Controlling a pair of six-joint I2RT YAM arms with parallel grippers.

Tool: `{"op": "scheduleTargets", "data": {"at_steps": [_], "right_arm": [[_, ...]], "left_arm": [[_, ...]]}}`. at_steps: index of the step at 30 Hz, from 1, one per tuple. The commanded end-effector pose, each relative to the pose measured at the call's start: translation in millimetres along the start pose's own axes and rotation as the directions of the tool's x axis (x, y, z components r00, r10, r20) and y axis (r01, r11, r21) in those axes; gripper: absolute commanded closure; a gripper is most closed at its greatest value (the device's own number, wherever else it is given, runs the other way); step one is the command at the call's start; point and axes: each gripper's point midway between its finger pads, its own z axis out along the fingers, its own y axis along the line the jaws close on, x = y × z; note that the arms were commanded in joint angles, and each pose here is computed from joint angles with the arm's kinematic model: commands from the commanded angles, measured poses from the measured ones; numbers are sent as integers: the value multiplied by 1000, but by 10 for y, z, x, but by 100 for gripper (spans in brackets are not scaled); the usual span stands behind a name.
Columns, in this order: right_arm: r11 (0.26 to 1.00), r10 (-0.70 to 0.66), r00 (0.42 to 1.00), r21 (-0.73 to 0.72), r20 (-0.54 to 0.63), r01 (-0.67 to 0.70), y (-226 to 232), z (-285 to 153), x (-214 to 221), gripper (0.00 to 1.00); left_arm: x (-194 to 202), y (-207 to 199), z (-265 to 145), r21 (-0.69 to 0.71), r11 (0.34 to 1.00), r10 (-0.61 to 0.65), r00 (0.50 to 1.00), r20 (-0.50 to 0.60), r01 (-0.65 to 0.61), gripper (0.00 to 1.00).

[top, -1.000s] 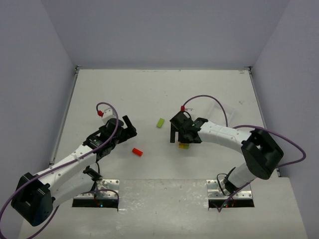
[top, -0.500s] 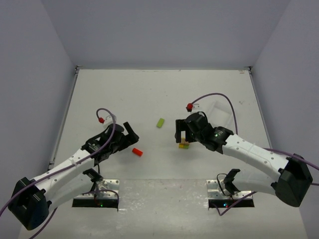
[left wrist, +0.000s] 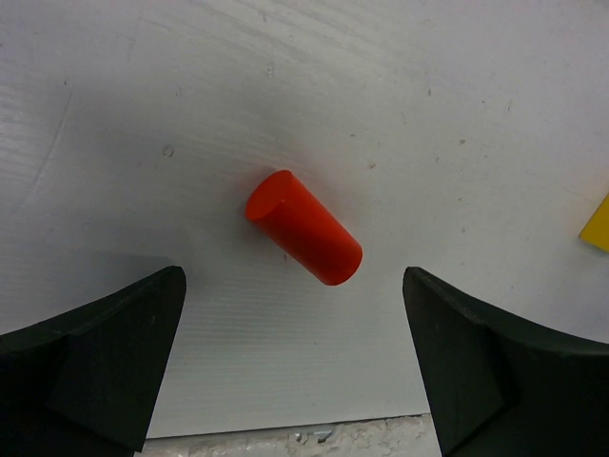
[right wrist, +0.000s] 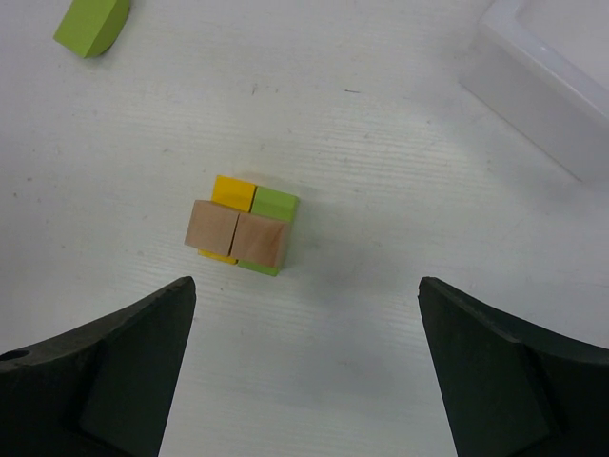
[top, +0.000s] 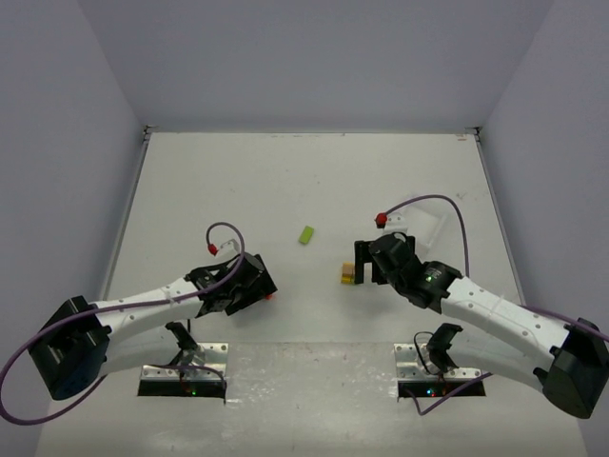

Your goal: Build the wood block tower

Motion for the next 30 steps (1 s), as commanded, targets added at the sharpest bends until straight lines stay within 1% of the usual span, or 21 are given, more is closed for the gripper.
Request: {"op": "scheduleTargets", "data": {"at_steps": [1,4,8,10,11,12,14,16,19,21,22,23,24,26,27,28,29,30], "right_arm": [[999,13,998,47,64,-16,-105,-6,-89,1],[998,18,998,59,65,-22,-130,-8,-81,1],[996,24,998,84,62,-29,-174,-8,-62,1],[995,24,998,95,59,-29,-198,-4,-45,1],[995,24,998,97,58,-29,-204,-3,-40,1],[994,26,998,106,59,-32,-222,-7,-36,1],[992,29,998,121,63,-37,-253,-20,-37,1],[991,34,997,130,71,-43,-280,-31,-43,1],[990,42,996,133,80,-53,-300,-42,-41,1],[989,46,995,133,88,-58,-313,-53,-46,1],[990,48,995,131,89,-59,-310,-55,-47,1],[990,50,995,127,90,-61,-304,-59,-51,1],[991,52,995,118,87,-63,-286,-62,-51,1],[995,52,995,76,79,-58,-206,-86,-76,1],[998,48,996,33,72,-51,-124,-102,-94,1],[999,47,996,0,70,-47,-60,-115,-116,1],[998,50,996,-27,75,-48,-4,-118,-145,1],[994,47,997,-102,67,-40,143,-142,-174,1]], "left_arm": [[-22,-115,15,-1,997,-78,997,27,78,6],[-42,-92,66,-26,993,-109,993,54,111,13],[-72,-142,115,-23,992,-124,990,73,126,29],[-77,-154,133,-29,992,-118,990,75,121,41],[-77,-161,142,-34,993,-112,991,74,115,42],[-80,-172,154,-39,993,-106,992,74,109,48],[-69,-182,179,-51,994,-96,993,69,99,51],[-56,-162,206,-66,994,-88,994,68,92,58],[-44,-151,232,-79,993,-78,995,66,83,75],[-57,-171,237,-81,995,-53,996,69,58,85],[-83,-199,232,-75,997,-30,997,75,36,91],[-122,-245,221,-65,998,7,996,85,-2,99],[-145,-286,213,-53,998,23,996,92,-18,99],[-288,-506,141,9,992,123,982,142,-126,100],[-393,-693,71,68,979,179,965,190,-195,100],[-469,-827,-1,107,957,239,943,230,-269,100],[-458,-912,-69,152,919,323,915,241,-365,100],[-442,-1174,-218,276,831,405,865,296,-484,100]]}}
